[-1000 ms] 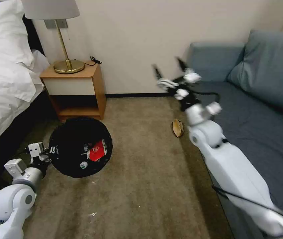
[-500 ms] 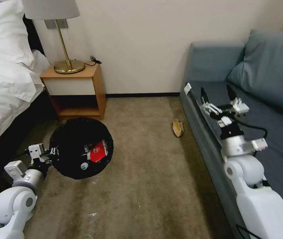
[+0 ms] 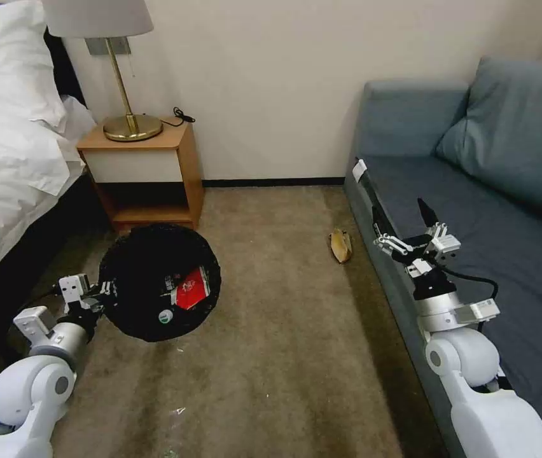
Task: Pick up the trash bin, then pick up the garbage on the floor and place it into the trash bin.
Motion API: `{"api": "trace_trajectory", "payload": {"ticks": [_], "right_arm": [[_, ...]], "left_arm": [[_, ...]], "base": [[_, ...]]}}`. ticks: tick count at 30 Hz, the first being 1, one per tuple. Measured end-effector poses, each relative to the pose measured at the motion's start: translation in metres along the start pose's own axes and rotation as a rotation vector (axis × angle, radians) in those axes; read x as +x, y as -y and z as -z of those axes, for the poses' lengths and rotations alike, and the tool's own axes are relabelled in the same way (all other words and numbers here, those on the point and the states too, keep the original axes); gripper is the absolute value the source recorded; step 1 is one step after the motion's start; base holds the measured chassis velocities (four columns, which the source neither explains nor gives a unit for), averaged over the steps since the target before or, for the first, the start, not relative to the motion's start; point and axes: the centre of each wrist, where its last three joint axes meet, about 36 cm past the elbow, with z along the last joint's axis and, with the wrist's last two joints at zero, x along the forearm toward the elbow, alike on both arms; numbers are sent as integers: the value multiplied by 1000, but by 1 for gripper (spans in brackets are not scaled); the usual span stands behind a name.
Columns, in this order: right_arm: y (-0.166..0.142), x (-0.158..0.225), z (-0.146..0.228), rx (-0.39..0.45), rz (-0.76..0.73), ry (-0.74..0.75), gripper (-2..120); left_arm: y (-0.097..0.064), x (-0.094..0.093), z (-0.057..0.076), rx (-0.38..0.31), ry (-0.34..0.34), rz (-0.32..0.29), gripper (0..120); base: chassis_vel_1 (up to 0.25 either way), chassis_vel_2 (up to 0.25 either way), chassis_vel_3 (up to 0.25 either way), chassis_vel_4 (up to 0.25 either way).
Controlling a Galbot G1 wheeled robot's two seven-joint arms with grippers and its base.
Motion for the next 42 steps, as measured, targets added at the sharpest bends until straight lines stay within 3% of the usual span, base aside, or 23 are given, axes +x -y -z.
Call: {"api": "trace_trajectory", "payload": {"ticks": [42], "right_arm": [[7, -7, -25, 6, 38, -27, 100]], "left_arm": [[-6, -2, 9, 1, 20, 2, 1]], "base": [[-88, 91, 85, -89]]}}
